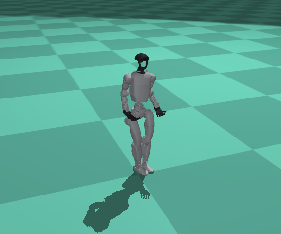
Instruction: Kungfu
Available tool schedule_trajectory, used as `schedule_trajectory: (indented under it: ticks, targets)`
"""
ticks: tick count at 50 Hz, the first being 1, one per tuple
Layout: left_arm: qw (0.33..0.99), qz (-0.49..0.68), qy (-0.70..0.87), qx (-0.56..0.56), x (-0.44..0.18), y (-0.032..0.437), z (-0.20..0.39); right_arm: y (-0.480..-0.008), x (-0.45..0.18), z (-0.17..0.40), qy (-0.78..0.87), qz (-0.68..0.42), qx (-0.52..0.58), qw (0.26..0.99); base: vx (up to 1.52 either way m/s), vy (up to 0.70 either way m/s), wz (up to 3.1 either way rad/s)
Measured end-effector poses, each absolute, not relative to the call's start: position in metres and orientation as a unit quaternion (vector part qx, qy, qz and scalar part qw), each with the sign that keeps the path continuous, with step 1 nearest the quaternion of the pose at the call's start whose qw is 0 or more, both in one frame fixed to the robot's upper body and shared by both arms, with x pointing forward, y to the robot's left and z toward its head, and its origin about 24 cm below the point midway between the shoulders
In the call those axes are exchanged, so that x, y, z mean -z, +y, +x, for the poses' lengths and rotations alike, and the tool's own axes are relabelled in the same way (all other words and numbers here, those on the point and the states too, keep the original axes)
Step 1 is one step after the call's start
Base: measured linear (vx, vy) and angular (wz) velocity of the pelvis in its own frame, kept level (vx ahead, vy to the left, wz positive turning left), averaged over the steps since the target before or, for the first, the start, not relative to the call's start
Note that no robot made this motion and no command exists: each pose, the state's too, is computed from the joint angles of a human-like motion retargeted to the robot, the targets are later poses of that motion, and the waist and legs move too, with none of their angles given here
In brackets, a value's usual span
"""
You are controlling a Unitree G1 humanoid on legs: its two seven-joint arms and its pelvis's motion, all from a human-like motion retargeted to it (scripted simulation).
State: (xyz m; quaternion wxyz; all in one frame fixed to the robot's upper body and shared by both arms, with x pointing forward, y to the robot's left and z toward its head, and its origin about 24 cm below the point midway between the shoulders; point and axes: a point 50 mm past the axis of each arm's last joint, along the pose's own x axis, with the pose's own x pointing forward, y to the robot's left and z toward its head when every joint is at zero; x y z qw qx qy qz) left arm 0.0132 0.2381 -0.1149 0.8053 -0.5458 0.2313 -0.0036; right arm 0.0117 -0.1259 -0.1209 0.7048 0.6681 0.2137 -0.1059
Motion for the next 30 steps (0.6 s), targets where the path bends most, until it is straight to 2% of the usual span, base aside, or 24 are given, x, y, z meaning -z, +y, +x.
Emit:
schedule_trajectory:
  ticks: [5, 8, 13, 15, 18, 20, 25, 27, 30]
  targets:
    - [0.798, -0.509, 0.322, -0.005, 0.126, 0.243, 0.014, -0.148, 0.128, 0.018, 0.256, 0.611, 0.082, 0.744, 0.09, 0.26, 0.05]
    - [0.802, -0.455, 0.386, 0.005, 0.136, 0.238, 0.030, -0.180, 0.129, 0.023, 0.289, 0.522, 0.035, 0.802, -0.05, 0.39, 0.31]
    - [0.819, -0.305, 0.479, 0.085, 0.144, 0.231, 0.076, -0.246, 0.128, 0.032, 0.363, 0.242, 0.005, 0.900, -0.20, 0.28, -0.07]
    - [0.819, -0.226, 0.514, 0.121, 0.145, 0.235, 0.086, -0.254, 0.130, 0.033, 0.391, 0.116, 0.007, 0.913, -0.19, 0.02, -0.05]
    - [0.812, -0.099, 0.553, 0.157, 0.145, 0.242, 0.100, -0.253, 0.139, 0.032, 0.433, -0.010, 0.013, 0.901, -0.25, -0.05, -0.21]
    - [0.809, -0.017, 0.561, 0.174, 0.146, 0.244, 0.109, -0.244, 0.147, 0.031, 0.465, -0.044, 0.011, 0.884, -0.26, -0.09, -0.54]
    - [0.760, 0.156, 0.594, 0.213, 0.159, 0.231, 0.094, -0.209, 0.165, 0.014, 0.545, -0.013, -0.039, 0.837, -0.16, -0.13, -0.97]
    - [0.730, 0.192, 0.607, 0.246, 0.165, 0.221, 0.081, -0.200, 0.170, 0.006, 0.573, -0.021, -0.008, 0.819, -0.13, -0.14, -1.28]
    - [0.683, 0.241, 0.648, 0.234, 0.172, 0.217, 0.054, -0.194, 0.169, 0.016, 0.542, -0.015, 0.015, 0.840, -0.15, -0.28, -1.12]
